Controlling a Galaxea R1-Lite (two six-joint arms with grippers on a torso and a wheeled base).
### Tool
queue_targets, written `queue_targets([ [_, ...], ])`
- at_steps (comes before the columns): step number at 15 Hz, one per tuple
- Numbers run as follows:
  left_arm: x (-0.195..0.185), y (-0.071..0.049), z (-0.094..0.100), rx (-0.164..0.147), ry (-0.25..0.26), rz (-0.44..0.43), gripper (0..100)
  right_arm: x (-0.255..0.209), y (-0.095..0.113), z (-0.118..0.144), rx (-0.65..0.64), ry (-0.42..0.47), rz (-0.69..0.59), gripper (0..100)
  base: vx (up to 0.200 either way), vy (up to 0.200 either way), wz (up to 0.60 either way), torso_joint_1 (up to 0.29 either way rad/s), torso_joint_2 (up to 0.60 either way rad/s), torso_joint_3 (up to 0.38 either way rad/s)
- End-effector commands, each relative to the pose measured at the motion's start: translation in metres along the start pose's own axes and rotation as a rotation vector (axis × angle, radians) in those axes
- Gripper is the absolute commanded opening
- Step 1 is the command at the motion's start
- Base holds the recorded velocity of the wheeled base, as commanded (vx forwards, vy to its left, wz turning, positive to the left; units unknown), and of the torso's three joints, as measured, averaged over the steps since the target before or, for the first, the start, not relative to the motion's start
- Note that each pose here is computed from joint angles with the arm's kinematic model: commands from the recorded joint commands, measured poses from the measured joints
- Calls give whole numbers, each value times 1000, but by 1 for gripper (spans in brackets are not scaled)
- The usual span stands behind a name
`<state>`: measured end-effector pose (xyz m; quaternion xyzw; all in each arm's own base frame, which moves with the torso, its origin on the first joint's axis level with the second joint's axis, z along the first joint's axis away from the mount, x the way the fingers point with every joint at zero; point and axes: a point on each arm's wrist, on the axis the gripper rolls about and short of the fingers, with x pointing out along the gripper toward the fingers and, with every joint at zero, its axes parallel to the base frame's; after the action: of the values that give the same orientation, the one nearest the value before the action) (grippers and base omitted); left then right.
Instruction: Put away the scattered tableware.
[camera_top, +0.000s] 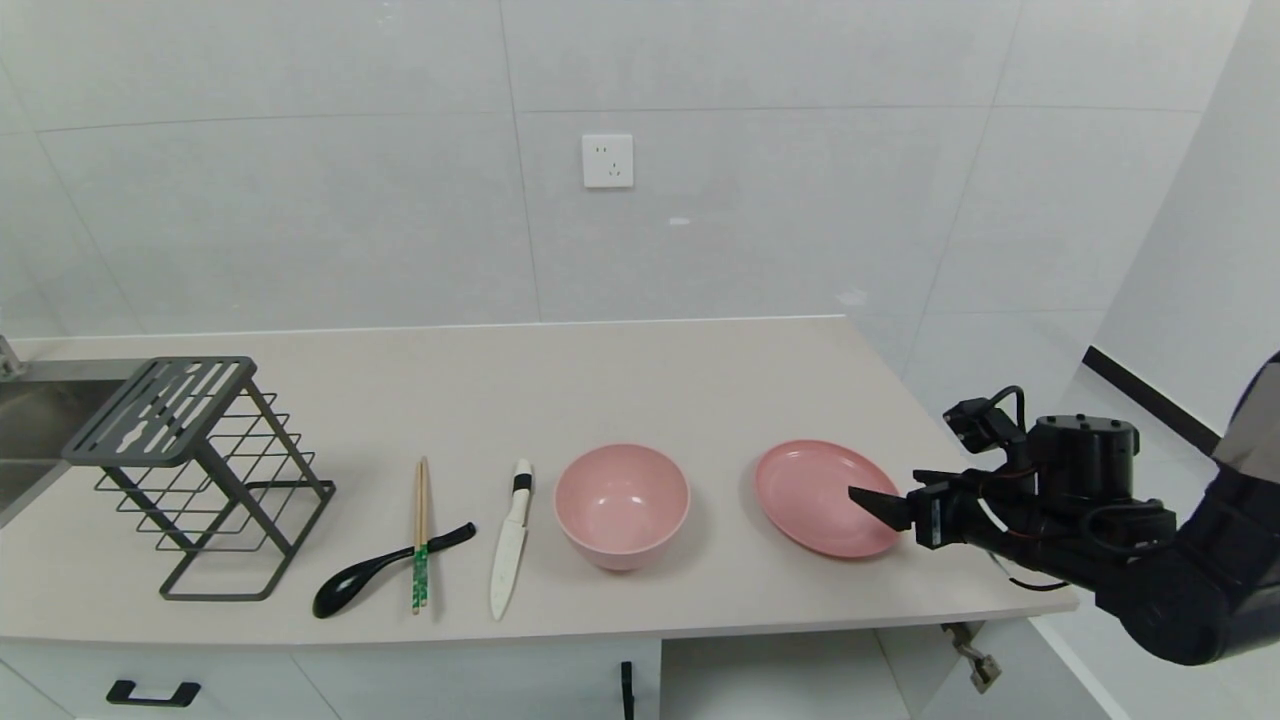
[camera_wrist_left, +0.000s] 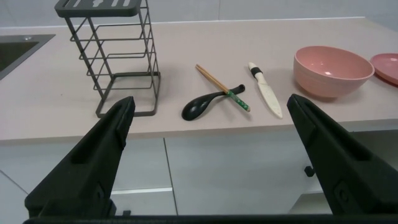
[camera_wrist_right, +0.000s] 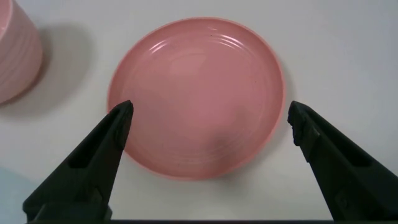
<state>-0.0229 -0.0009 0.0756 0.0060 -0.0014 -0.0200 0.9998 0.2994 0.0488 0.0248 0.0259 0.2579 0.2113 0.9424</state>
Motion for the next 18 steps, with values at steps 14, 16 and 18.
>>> queue_targets([
  [14,0,0,0,0,1,0,100,55,-25,-24,72,47,-90,100,0,0,0,0,0,0],
  [16,0,0,0,0,1,0,100,62,-26,-28,63,21,-87,100,0,0,0,0,0,0],
  [18,0,0,0,-1,1,0,100,67,-25,-34,50,-12,-76,100,0,0,0,0,0,0],
])
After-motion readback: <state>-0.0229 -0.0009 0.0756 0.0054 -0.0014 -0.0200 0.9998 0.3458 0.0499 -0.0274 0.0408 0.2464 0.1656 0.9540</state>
